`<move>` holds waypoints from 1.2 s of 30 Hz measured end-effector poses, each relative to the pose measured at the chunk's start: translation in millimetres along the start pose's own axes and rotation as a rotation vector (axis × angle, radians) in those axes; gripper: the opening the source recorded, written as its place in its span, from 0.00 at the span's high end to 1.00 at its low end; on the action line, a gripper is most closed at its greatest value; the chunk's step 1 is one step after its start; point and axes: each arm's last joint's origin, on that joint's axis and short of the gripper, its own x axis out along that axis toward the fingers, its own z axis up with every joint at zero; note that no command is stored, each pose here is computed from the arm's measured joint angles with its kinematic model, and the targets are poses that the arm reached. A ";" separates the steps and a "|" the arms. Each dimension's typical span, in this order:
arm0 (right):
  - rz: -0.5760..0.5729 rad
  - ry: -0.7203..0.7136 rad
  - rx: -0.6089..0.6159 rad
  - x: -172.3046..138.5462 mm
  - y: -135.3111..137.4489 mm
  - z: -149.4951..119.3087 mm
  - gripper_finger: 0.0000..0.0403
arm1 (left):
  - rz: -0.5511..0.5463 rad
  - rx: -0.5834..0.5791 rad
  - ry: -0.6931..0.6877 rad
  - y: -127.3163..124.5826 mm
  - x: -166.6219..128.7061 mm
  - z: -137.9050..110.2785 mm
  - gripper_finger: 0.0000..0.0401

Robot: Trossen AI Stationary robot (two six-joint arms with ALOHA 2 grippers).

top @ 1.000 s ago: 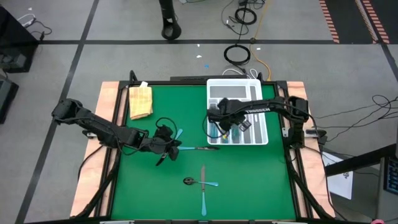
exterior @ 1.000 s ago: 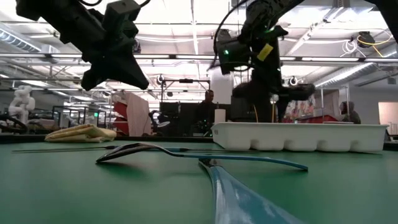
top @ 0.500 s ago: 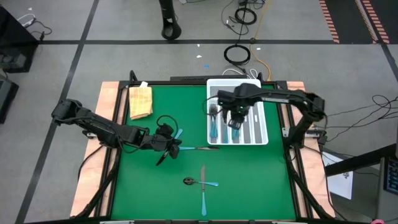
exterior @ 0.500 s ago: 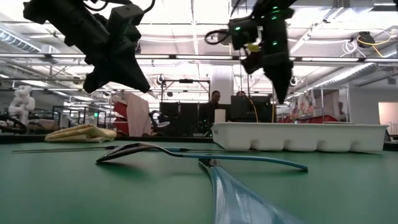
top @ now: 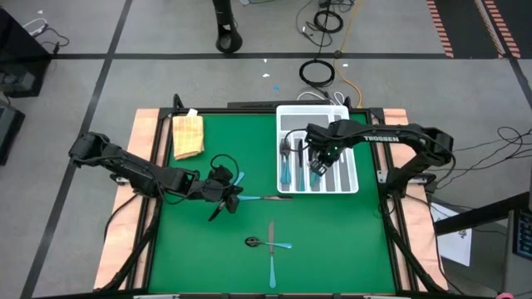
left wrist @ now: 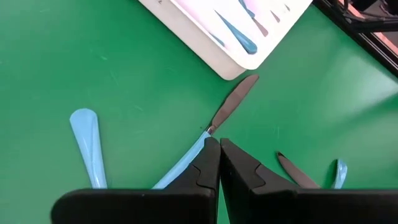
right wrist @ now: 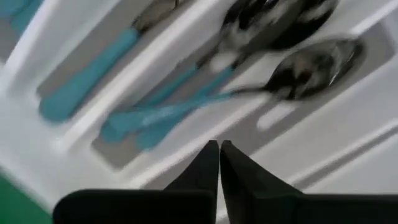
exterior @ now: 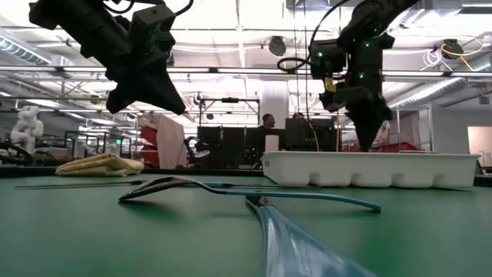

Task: Sort silverware
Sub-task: Put the blue spoon into the silverware organizer

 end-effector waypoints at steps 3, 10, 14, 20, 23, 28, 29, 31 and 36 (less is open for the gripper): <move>-0.055 -0.030 0.012 3.5 -4.7 1.5 0.98 | 0.000 0.000 -0.001 0.0 0.0 0.0 0.96; -0.102 -0.008 0.007 3.2 -16.8 2.0 1.00 | 0.001 0.001 -0.001 0.0 0.0 0.0 0.96; -0.146 -0.046 -0.005 2.9 -22.4 6.3 1.00 | 0.002 0.001 -0.002 0.1 0.0 0.0 0.96; -0.151 -0.062 -0.003 2.7 -28.6 9.7 1.00 | 0.006 0.003 0.001 0.4 0.0 -0.2 0.96; -0.153 -0.052 -0.019 2.9 -28.8 8.8 1.00 | 0.007 0.003 0.002 0.6 0.0 -0.3 0.96; -0.158 -0.030 -0.016 15.5 -31.0 1.6 1.00 | 0.007 0.003 0.002 0.6 0.0 -0.4 0.96; -0.157 -0.026 -0.016 19.5 -31.7 -0.5 1.00 | 0.007 0.003 0.002 0.6 0.0 -0.4 0.96; -0.152 -0.027 -0.014 27.1 -32.5 -3.7 1.00 | 0.008 0.003 0.002 0.6 0.0 -0.4 0.96; -0.142 -0.078 -0.003 37.5 -33.1 -4.3 1.00 | 0.018 0.002 -0.011 1.1 0.1 0.2 0.96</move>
